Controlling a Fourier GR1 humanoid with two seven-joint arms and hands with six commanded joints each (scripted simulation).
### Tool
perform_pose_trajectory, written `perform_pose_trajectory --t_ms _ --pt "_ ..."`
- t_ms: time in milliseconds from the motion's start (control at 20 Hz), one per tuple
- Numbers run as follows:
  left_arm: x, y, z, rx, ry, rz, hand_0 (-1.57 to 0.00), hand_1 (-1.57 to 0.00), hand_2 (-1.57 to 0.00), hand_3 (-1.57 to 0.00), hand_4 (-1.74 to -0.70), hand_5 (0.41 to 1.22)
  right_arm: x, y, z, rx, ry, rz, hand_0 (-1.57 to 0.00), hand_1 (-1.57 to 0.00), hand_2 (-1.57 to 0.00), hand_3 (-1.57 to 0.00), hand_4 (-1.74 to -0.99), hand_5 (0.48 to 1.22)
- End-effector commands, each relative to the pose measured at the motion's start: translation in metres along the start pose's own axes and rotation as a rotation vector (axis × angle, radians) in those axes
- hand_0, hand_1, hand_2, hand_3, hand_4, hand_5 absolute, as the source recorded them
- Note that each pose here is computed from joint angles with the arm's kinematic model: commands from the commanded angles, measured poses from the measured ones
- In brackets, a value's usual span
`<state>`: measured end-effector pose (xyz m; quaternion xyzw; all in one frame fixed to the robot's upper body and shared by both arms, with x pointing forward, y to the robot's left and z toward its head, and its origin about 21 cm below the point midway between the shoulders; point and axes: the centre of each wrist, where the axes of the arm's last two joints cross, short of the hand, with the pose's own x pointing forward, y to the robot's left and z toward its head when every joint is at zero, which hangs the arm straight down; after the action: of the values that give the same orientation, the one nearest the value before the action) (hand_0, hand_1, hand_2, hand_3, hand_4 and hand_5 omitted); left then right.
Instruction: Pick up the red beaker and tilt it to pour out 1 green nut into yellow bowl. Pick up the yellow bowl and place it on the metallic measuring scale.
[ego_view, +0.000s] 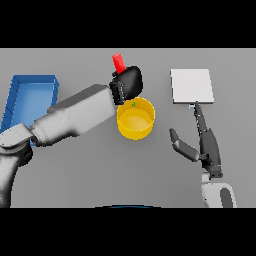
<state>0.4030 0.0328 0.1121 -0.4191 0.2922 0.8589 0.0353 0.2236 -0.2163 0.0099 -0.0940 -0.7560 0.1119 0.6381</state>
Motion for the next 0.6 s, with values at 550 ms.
perform_pose_trajectory --t_ms 550 --pt "-0.034 0.034 -0.001 -0.012 0.015 -0.256 -1.57 -1.57 -1.57 -1.57 -1.72 1.221 0.003 0.002 -0.001 -0.007 -0.008 -0.005 0.00 0.00 0.00 0.00 -1.157 0.638"
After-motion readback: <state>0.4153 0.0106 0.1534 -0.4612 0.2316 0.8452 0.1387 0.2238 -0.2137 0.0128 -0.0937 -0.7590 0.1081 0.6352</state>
